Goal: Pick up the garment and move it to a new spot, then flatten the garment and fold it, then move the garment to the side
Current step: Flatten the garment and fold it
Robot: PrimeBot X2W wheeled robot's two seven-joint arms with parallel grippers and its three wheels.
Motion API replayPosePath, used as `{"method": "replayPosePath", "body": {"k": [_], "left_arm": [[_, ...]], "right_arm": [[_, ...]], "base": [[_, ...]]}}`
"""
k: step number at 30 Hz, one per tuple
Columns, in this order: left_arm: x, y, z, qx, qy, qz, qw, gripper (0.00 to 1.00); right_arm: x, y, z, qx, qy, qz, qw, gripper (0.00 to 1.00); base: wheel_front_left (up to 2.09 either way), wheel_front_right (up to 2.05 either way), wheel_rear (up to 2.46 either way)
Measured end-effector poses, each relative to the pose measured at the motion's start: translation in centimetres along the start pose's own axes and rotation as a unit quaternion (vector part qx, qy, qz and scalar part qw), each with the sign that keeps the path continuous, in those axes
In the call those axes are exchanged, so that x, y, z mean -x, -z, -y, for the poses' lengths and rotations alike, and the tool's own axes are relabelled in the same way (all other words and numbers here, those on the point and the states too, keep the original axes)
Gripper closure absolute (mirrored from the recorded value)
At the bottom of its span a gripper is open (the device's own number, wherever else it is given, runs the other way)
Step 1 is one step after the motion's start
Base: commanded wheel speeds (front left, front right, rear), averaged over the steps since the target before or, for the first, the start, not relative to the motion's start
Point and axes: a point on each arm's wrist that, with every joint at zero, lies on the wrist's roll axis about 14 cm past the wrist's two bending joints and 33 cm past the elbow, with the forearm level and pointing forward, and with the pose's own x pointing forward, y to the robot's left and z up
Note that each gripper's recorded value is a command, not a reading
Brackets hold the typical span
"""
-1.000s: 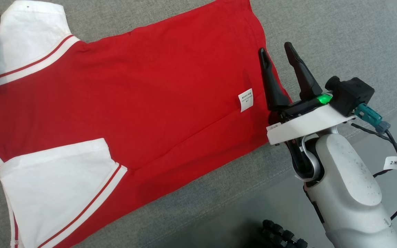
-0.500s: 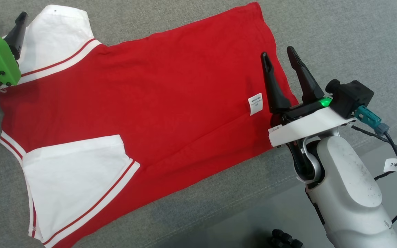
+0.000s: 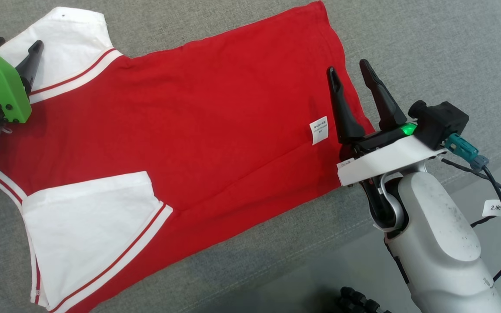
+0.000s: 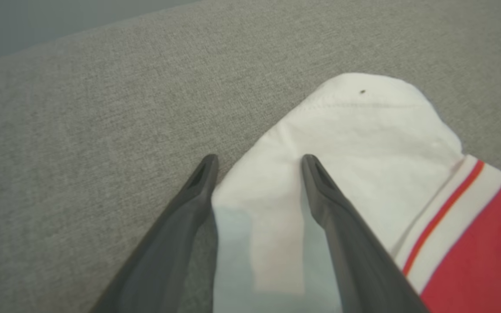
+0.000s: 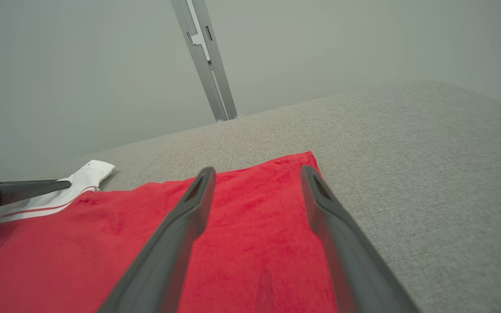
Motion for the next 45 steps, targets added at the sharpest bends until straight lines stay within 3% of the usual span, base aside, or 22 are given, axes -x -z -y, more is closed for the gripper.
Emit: {"method": "replayPosePath", "body": {"k": [2, 3, 4, 5, 19, 28, 43, 44, 45], "left_arm": [[-0.2, 0.3, -0.2, 0.001, -0.003, -0.003, 1.000, 0.00], [-0.2, 0.2, -0.3, 0.000, -0.004, 0.000, 1.000, 0.28], [-0.2, 0.1, -0.4, 0.000, -0.006, 0.004, 1.000, 0.68], [-0.3, 0.0, -0.4, 0.000, -0.006, 0.006, 1.000, 1.00], [1.3, -2.8, 1.0, -0.031, 0.014, 0.073, 0.997, 1.00], [2.7, -3.5, 0.9, -0.042, 0.020, 0.104, 0.993, 1.00], [3.0, -2.9, 0.8, -0.045, 0.031, 0.117, 0.992, 1.00], [3.0, -2.9, 0.8, -0.044, 0.031, 0.118, 0.992, 1.00], [3.0, -2.8, 0.7, -0.044, 0.031, 0.118, 0.992, 1.00]], "right_arm": [[0.0, 0.0, 0.0, 0.001, 0.000, -0.001, 1.000, 0.00], [-0.1, 0.1, 0.0, 0.002, -0.001, -0.002, 1.000, 0.00], [-0.1, 0.1, 0.0, 0.004, -0.002, -0.003, 1.000, 0.00], [-0.3, 0.2, 0.0, 0.008, -0.003, -0.005, 1.000, 0.00], [-5.6, 1.9, 2.6, 0.060, 0.019, -0.077, 0.995, 0.00], [-8.9, 3.9, 3.1, 0.066, 0.032, -0.133, 0.988, 0.00], [-11.2, 6.9, 3.9, 0.065, 0.052, -0.184, 0.979, 0.00], [-11.2, 7.1, 4.1, 0.065, 0.053, -0.185, 0.979, 0.07], [-11.2, 7.2, 4.2, 0.066, 0.055, -0.186, 0.979, 0.45]], "base": [[0.00, 0.00, 0.00], [0.00, 0.00, 0.00], [0.00, 0.00, 0.00], [0.00, 0.00, 0.00], [0.00, 0.00, 0.00], [0.00, 0.00, 0.00], [0.00, 0.00, 0.00], [0.00, 0.00, 0.00], [0.00, 0.00, 0.00]]}}
